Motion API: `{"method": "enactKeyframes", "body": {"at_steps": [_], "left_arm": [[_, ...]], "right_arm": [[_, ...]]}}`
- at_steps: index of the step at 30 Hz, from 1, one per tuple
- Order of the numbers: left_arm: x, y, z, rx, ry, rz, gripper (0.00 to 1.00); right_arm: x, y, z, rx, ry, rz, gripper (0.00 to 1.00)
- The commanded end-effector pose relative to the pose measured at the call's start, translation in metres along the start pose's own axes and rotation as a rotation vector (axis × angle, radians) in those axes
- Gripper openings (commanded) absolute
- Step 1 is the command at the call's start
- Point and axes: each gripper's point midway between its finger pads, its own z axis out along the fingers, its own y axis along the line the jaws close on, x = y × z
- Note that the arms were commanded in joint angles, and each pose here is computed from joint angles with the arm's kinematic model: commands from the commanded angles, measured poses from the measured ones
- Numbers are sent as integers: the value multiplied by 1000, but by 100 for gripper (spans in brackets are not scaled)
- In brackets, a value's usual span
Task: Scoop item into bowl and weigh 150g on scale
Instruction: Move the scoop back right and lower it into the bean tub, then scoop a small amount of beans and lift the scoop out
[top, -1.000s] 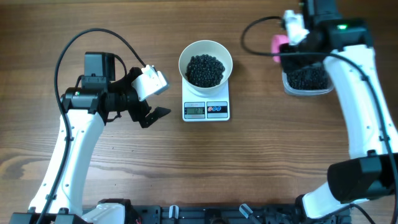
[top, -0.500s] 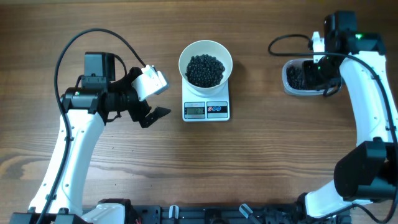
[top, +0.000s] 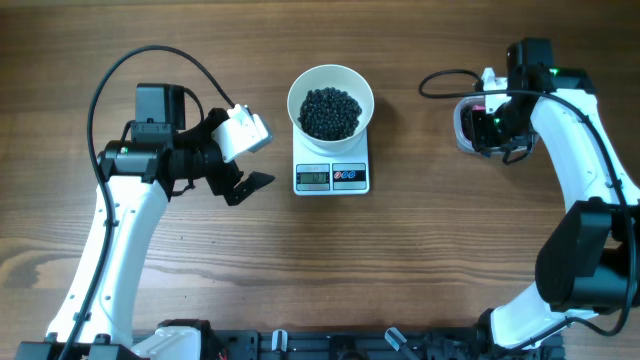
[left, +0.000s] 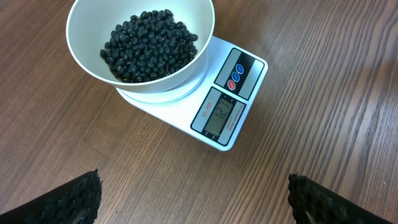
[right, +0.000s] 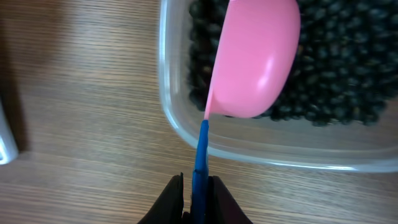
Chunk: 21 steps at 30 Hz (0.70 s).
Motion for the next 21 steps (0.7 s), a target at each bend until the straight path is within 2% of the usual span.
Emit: {"method": "enactKeyframes", "body": {"at_steps": [1,8,21], "left_arm": [[2,0,1,5,1,12,100],[2,0,1,5,1,12,100],[2,0,1,5,1,12,100]], "right_arm": [[1,21,7,-131,12,-14,4],[6,8,-1,-182,16,56,4],[8,-45,-28,-438,-140,218,4]]}}
